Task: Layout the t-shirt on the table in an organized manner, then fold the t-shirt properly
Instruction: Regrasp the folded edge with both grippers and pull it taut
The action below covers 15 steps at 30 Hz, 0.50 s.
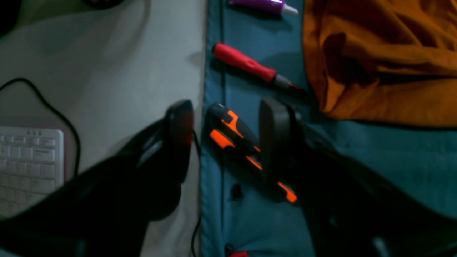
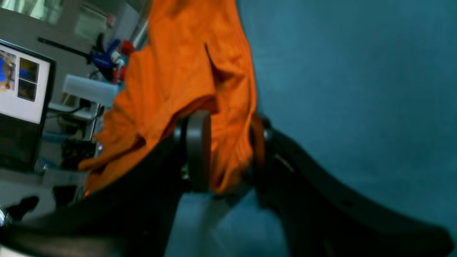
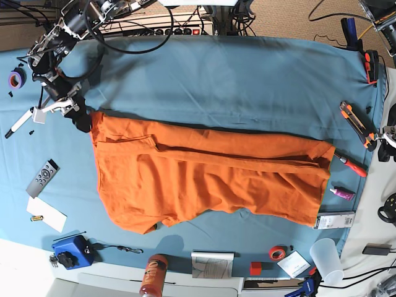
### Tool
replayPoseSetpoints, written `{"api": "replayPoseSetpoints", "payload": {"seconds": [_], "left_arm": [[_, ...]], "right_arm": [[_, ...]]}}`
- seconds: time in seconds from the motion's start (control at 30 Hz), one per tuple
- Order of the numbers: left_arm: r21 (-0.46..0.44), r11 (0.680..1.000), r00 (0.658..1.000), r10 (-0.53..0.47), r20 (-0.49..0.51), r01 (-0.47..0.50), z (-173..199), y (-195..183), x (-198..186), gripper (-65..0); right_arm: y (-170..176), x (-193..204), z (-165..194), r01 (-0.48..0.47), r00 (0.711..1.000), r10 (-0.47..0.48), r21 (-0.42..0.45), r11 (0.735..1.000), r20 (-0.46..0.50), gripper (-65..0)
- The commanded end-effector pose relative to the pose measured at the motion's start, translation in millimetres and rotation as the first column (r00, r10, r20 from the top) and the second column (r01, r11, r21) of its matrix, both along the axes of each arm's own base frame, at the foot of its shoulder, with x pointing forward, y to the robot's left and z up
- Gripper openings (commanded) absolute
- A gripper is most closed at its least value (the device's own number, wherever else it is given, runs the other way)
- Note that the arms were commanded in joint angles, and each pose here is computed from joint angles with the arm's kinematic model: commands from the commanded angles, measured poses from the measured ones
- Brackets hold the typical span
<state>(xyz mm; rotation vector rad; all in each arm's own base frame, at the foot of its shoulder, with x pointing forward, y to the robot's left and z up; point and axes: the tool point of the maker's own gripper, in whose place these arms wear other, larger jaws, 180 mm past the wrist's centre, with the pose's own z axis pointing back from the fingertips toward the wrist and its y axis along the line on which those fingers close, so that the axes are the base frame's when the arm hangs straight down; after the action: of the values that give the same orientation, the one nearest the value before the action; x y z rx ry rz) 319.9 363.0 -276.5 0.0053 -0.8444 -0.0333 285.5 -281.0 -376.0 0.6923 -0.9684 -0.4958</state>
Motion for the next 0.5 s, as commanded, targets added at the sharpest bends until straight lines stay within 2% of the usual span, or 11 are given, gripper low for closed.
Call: {"api": "replayPoseSetpoints", "payload": {"seconds": [0.0, 0.23, 0.4, 0.47], "left_arm": [[0.026, 1.000, 0.999, -0.004, 0.050, 0.003, 19.7, 6.1, 6.7, -34.5], [-0.035, 0.999, 0.998, -0.021, 0.061, 0.023, 16.0, -6.7, 7.6, -34.5], [-0.172, 0.984, 0.999, -0.039, 0.012, 0.041, -15.1, -42.6, 0.3, -34.5], [-0.222, 0.974, 0.999, -0.032, 0.034, 0.039, -24.3, -56.9, 0.3, -34.5]], "right_arm": [[2.0, 1.6, 0.6, -0.004, 1.000, 0.004, 0.018, 1.000, -0.002, -45.5], [17.7, -1.0, -6.7, -0.087, 0.995, 0.088, 0.017, 0.996, -0.052, -45.6], [35.6, 2.8, -17.7, -0.167, 0.981, 0.163, -0.023, 0.986, -0.107, -45.6], [39.9, 4.7, -18.5, -0.180, 0.978, 0.176, -0.029, 0.983, -0.108, -45.6]]}}
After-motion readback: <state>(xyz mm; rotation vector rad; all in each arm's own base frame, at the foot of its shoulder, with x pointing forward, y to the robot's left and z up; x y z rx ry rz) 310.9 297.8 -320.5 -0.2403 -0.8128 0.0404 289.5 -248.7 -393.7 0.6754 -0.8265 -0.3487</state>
